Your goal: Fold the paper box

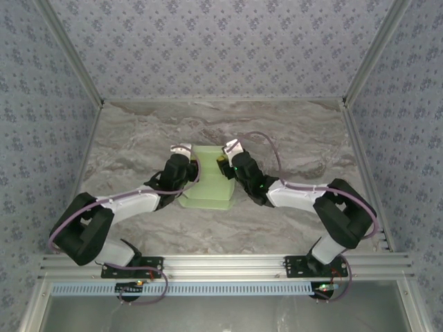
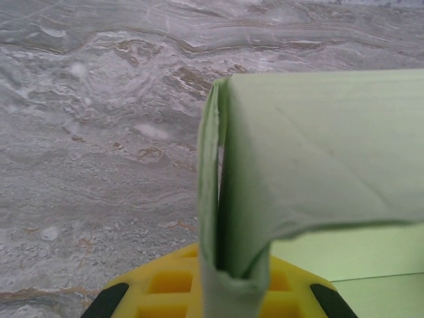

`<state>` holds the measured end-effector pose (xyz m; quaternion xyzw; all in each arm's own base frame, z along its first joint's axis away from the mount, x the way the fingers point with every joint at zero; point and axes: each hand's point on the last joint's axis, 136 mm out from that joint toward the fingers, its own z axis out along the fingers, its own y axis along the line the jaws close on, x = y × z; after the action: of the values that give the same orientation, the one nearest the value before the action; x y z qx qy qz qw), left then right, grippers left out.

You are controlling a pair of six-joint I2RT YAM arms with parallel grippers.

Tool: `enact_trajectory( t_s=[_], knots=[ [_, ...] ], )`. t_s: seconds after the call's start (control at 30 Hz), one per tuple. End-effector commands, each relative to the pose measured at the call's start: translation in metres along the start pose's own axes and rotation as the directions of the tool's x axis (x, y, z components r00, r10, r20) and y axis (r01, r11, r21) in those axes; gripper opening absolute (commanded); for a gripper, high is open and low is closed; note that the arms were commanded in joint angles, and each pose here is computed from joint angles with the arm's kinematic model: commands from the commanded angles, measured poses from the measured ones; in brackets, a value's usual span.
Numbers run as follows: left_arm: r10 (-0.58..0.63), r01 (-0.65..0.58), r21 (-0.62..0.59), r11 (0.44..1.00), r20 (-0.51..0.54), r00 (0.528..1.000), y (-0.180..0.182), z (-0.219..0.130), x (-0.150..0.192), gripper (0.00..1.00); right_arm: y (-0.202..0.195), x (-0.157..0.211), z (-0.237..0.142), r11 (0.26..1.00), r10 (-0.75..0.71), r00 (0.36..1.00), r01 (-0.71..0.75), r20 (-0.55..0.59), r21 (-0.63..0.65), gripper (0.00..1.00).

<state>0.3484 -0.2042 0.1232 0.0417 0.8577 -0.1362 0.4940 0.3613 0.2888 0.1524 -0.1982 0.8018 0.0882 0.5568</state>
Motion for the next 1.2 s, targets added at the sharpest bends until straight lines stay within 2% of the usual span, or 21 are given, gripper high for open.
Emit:
enact_trajectory(
  t_s=[0.0, 0.13, 0.23, 0.37, 0.47, 0.5, 0.6, 0.7, 0.8, 1.07, 1.17],
  knots=[
    [-0.021, 0.027, -0.083, 0.996, 0.076, 0.997, 0.009, -0.003, -0.017, 0.0, -0.02, -0.005, 0.01, 0.986, 0.089, 0.996, -0.088, -0.004, 0.139, 0.52],
    [-0.024, 0.035, -0.124, 0.992, 0.085, 0.996, 0.014, -0.001, -0.016, 0.0, -0.029, -0.005, 0.022, 0.954, 0.195, 0.981, -0.195, 0.023, 0.228, 0.5],
    [-0.042, 0.054, -0.132, 0.99, 0.09, 0.995, 0.012, 0.001, -0.015, 0.0, -0.022, -0.004, 0.028, 0.936, 0.219, 0.974, -0.224, 0.048, 0.27, 0.48],
    [-0.059, 0.071, -0.147, 0.987, 0.085, 0.995, 0.013, 0.001, -0.016, 0.0, -0.006, -0.006, 0.034, 0.943, 0.232, 0.971, -0.241, 0.065, 0.228, 0.48],
    [-0.055, 0.069, -0.165, 0.984, 0.09, 0.994, 0.016, -0.001, -0.017, 0.0, 0.008, -0.005, 0.039, 0.969, 0.206, 0.978, -0.209, 0.036, 0.135, 0.52],
    [-0.049, 0.064, -0.167, 0.984, 0.092, 0.995, 0.016, -0.002, -0.018, 0.0, 0.011, -0.004, 0.038, 0.974, 0.197, 0.98, -0.199, 0.032, 0.105, 0.56],
    [-0.032, 0.048, -0.183, 0.982, 0.089, 0.995, 0.018, -0.003, -0.022, 0.0, 0.031, -0.006, 0.029, 0.985, 0.131, 0.99, -0.126, 0.045, -0.114, 0.63],
    [-0.029, 0.046, -0.174, 0.984, 0.096, 0.995, 0.018, -0.004, -0.023, 0.0, 0.053, -0.001, 0.012, 0.927, 0.059, 0.998, -0.049, 0.014, -0.373, 0.68],
    [-0.024, 0.039, -0.163, 0.986, 0.09, 0.996, 0.015, -0.003, -0.023, 0.0, 0.063, -0.001, -0.012, 0.851, -0.009, 1.0, 0.019, 0.022, -0.525, 0.73],
    [-0.029, 0.038, -0.118, 0.992, 0.08, 0.996, 0.009, -0.004, -0.022, 0.0, 0.051, -0.012, -0.066, 0.7, -0.071, 0.996, 0.087, 0.052, -0.709, 0.83],
    [-0.028, 0.037, -0.099, 0.994, 0.088, 0.996, 0.007, -0.006, -0.024, 0.0, 0.039, -0.017, -0.081, 0.695, -0.092, 0.994, 0.11, 0.064, -0.711, 0.83]
  ],
)
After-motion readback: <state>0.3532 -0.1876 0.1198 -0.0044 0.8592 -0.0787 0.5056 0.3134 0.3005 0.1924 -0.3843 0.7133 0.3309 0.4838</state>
